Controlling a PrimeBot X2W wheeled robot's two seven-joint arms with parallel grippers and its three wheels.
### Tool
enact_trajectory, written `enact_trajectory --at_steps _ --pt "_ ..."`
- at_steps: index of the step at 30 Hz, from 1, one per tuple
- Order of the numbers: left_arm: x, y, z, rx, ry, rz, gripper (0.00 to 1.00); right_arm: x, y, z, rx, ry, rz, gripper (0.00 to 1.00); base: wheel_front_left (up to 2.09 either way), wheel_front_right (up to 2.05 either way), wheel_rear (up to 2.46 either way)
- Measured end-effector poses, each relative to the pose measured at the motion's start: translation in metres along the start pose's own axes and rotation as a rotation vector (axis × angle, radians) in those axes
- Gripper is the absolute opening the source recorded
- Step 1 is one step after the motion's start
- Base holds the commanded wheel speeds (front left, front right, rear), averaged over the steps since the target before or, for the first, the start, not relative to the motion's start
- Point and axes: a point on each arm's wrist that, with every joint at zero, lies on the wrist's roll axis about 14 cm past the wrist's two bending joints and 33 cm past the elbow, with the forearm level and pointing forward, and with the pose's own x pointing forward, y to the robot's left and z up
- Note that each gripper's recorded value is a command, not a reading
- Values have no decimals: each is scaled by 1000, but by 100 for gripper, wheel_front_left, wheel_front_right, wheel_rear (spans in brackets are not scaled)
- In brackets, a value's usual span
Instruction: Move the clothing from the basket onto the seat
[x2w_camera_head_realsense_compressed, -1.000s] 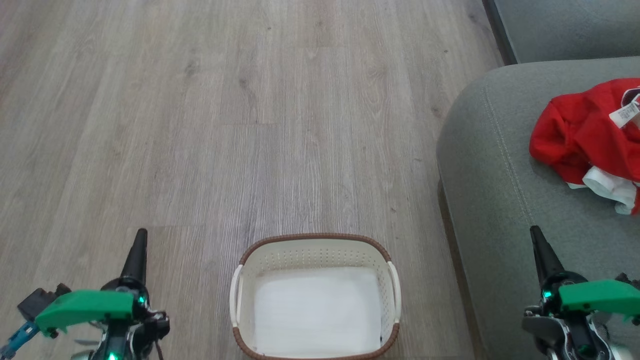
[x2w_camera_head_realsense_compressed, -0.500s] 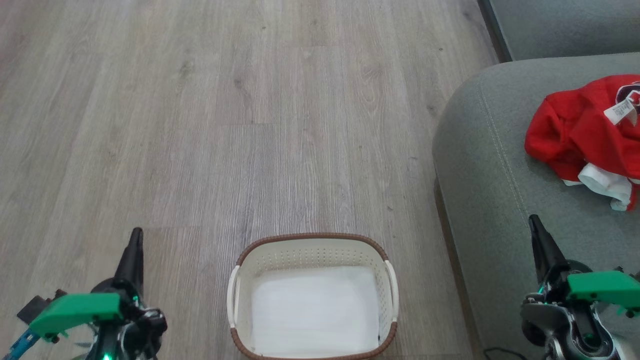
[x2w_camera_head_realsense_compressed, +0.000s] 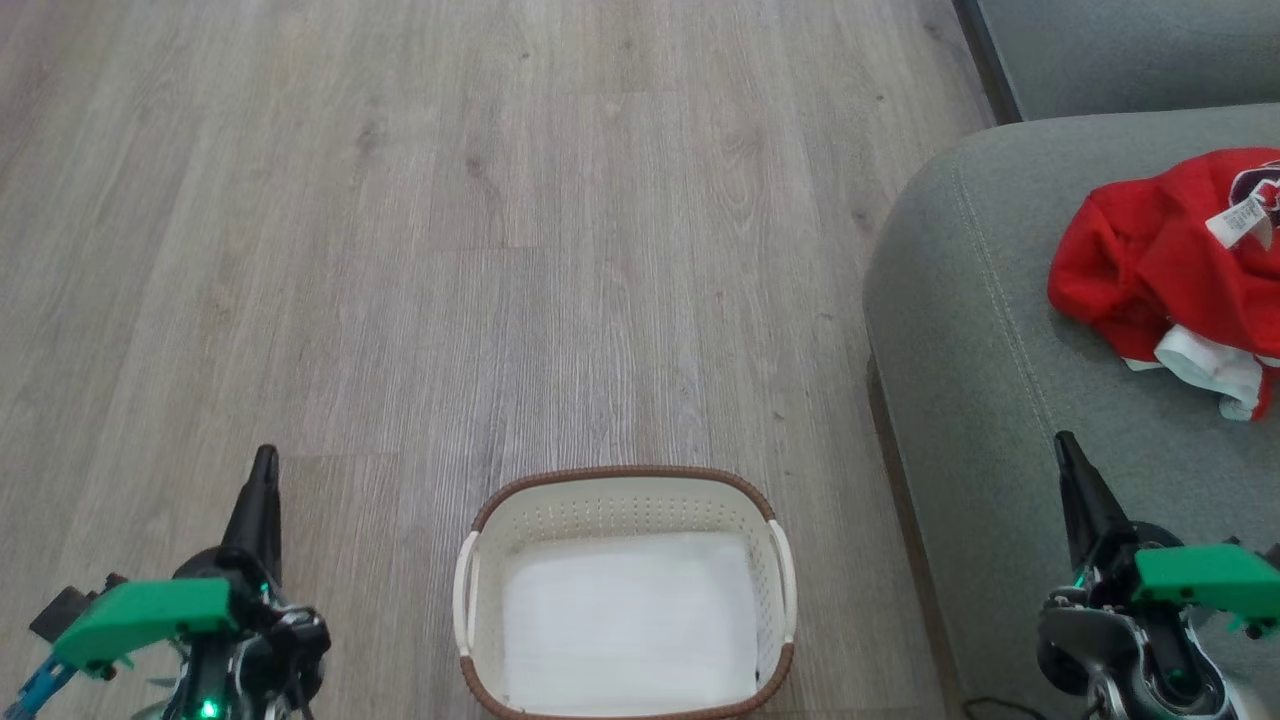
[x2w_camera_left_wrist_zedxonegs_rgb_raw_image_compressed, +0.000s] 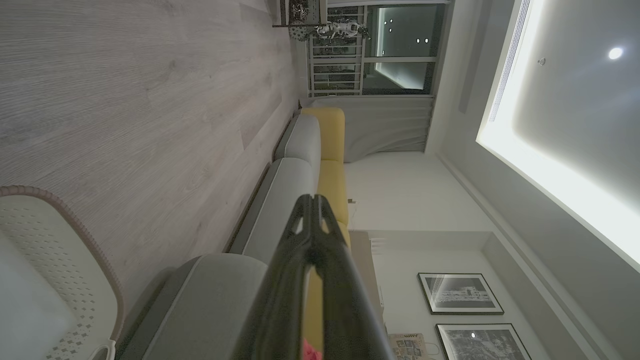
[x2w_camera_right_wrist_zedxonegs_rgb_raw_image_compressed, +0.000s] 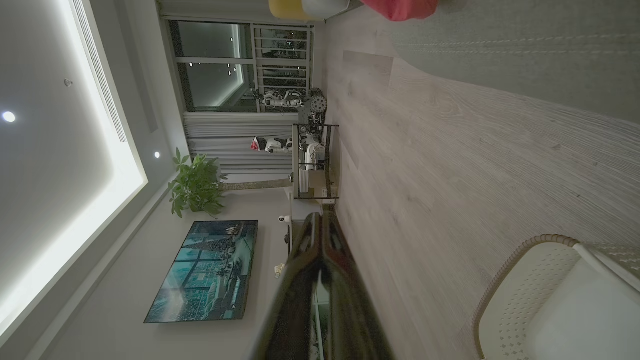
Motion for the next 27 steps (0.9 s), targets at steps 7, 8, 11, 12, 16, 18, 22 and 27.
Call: enact_trajectory --at_steps 7,8,11,12,16,18,22,27 --pt "0 0 0 0 0 0 0 0 0 0 0 0 0 0 0 0 0" --pt "0 0 0 0 0 0 0 0 0 0 0 0 0 0 0 0 0" --pt "0 0 0 0 0 0 0 0 0 0 0 0 0 0 0 0 0" --pt "0 0 0 0 0 0 0 0 0 0 0 -1 0 0 0 0 0" --pt "0 0 0 0 0 0 0 0 0 0 0 0 0 0 0 0 0" --pt "0 0 0 0 0 0 0 0 0 0 0 -1 0 0 0 0 0" --pt "0 0 0 -1 0 0 0 0 0 0 0 -1 0 0 0 0 0" --pt "0 0 0 -1 0 0 0 0 0 0 1 -1 0 0 0 0 0"
